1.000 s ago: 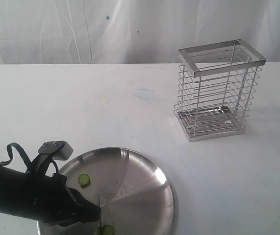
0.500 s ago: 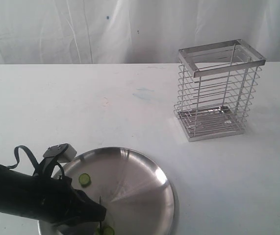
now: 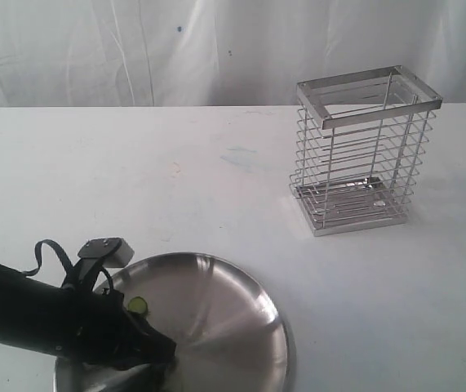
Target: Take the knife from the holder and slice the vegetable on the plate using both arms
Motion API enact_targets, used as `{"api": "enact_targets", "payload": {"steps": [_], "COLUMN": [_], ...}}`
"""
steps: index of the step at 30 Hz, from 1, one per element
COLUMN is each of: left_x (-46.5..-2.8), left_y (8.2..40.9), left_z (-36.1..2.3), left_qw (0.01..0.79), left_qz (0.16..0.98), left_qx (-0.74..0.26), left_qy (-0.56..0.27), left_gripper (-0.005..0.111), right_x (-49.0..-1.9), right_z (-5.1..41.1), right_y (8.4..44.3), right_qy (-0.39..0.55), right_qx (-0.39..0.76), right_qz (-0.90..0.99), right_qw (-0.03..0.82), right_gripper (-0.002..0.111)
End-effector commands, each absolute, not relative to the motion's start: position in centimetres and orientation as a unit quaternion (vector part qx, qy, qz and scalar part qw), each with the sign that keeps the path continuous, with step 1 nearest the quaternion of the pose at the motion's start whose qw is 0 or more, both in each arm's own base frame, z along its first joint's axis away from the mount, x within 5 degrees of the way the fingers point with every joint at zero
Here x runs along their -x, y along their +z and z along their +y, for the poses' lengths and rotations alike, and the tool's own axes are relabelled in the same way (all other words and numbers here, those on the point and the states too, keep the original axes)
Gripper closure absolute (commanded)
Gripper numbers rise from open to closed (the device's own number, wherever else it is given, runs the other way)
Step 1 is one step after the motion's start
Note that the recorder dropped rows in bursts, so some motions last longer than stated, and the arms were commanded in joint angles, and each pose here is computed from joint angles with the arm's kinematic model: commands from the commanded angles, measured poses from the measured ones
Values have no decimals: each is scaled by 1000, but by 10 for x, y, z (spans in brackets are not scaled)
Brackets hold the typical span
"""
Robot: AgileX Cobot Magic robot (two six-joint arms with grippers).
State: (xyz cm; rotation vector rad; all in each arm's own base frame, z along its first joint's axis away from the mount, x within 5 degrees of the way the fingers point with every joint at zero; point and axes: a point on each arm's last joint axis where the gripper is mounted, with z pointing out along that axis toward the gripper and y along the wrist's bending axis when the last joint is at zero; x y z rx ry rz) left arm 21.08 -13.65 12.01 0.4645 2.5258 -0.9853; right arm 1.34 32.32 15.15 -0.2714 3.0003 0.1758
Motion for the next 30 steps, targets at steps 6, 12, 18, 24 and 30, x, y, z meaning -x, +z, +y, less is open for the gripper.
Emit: {"api": "enact_targets", "payload": {"steps": [6,12,18,24,30], "left_x": [-215,-216,-226,-203,-179], "left_y": [121,121,142,154,147], "left_z": [-137,-137,-146,-143,-139], "left_qw": [202,202,237,192,138], "left_qz": [903,903,878,873,874], "left_qx": [-158,-159,-175,-211,-194], "left_qy": [-346,-345,-378,-396,-424], "left_gripper": [107,107,107,107,107], "right_x": [-6,-4,-6,-5,-6], "right_z": [316,313,311,311,311], "right_y": [157,163,165,165,165], "right_qy": [41,39,27,31,30], "right_qx": [94,103,121,126,134], "right_qz": [994,994,992,991,990], "right_qw": [32,19,26,19,29], "right_gripper": [108,108,108,108,108]}}
